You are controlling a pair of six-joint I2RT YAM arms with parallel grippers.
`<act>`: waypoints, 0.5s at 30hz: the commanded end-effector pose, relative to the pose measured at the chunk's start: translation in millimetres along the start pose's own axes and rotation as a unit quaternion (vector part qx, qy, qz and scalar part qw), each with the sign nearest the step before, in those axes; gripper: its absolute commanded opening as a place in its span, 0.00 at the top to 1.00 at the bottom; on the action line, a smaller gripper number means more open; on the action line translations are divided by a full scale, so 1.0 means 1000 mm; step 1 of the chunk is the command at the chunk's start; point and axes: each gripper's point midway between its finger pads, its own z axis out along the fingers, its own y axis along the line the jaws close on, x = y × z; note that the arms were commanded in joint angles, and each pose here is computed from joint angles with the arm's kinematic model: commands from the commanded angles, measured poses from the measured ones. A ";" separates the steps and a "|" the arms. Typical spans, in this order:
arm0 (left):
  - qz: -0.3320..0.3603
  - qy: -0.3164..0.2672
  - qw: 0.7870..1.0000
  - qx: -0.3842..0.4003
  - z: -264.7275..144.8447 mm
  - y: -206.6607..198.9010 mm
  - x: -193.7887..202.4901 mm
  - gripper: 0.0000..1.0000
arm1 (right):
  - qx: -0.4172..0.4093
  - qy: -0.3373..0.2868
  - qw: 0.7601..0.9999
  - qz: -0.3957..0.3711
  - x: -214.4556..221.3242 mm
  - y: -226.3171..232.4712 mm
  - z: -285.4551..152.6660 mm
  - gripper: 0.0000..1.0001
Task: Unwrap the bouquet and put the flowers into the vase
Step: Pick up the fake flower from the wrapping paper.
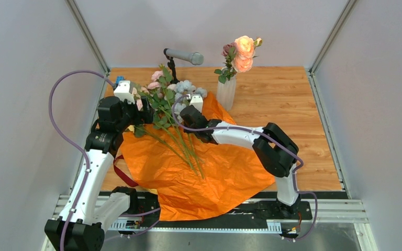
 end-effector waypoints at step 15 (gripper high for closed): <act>0.000 -0.017 1.000 0.004 0.001 0.000 -0.008 0.00 | -0.002 -0.002 0.998 -0.060 -0.013 -0.009 -0.077 1.00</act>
